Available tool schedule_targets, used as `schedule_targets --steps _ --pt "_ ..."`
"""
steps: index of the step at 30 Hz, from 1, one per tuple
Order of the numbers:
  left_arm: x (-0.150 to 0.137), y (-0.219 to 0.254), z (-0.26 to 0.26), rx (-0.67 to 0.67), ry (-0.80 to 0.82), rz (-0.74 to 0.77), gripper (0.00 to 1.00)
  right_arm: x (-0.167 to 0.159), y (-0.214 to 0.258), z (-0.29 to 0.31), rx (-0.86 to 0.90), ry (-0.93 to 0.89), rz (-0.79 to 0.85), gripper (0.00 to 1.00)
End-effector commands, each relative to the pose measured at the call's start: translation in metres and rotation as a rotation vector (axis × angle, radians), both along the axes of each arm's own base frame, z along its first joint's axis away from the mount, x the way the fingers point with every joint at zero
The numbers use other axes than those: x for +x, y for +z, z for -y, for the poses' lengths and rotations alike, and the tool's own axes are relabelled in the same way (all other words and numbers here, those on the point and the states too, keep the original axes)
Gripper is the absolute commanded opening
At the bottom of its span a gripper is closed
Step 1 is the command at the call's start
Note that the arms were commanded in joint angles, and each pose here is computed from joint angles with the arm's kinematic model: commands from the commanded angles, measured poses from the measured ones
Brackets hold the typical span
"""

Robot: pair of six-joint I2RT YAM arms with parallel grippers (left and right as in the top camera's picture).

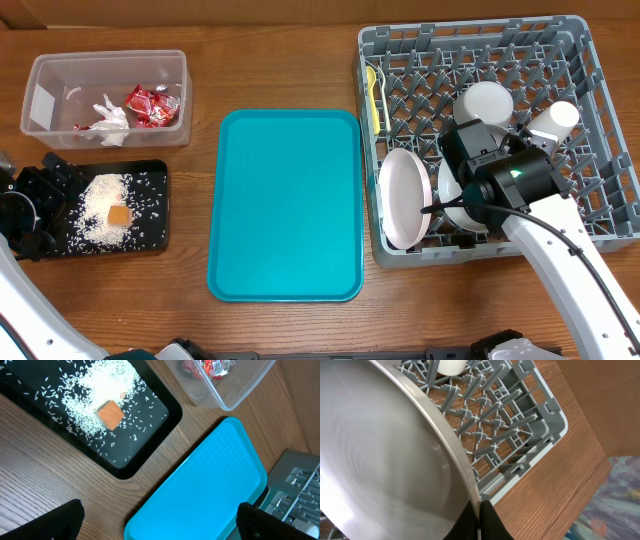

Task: Sort waste into correct bins and load items into the dishwasher rack
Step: 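Lower the grey plate upright into the rack and open the right gripper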

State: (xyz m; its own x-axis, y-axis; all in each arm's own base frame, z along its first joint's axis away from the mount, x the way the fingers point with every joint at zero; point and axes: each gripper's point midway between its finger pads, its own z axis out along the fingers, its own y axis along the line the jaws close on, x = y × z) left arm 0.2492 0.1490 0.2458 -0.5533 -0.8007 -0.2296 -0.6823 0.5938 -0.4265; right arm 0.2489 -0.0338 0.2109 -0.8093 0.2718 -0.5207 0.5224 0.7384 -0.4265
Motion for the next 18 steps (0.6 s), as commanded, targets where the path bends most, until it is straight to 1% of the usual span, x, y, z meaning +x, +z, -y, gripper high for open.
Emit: schedule_targets --steps 1,5,7,11,13,17,18 --pt "0.002 -0.001 0.004 0.001 -0.032 0.006 1.0 -0.002 0.001 0.001 -0.01 -0.003 -0.001 0.04" --pt "0.002 -0.001 0.004 0.001 -0.032 0.006 1.0 -0.005 -0.001 0.002 -0.023 -0.003 -0.032 0.05" --pt "0.002 -0.001 0.004 0.001 -0.032 0.006 1.0 -0.004 -0.003 0.002 -0.026 -0.003 -0.04 0.08" --pt "0.002 -0.001 0.004 0.001 -0.032 0.006 1.0 -0.003 -0.008 0.0 -0.027 -0.003 -0.061 0.1" --pt "0.002 -0.001 0.004 0.001 -0.032 0.006 1.0 -0.002 -0.011 -0.001 -0.024 -0.003 -0.073 0.13" --pt "0.002 -0.001 0.004 0.001 -0.032 0.006 1.0 -0.001 -0.012 -0.004 -0.004 -0.002 -0.072 0.25" --pt "0.002 -0.001 0.004 0.001 -0.032 0.006 1.0 0.0 -0.011 -0.004 -0.002 -0.002 -0.066 0.38"
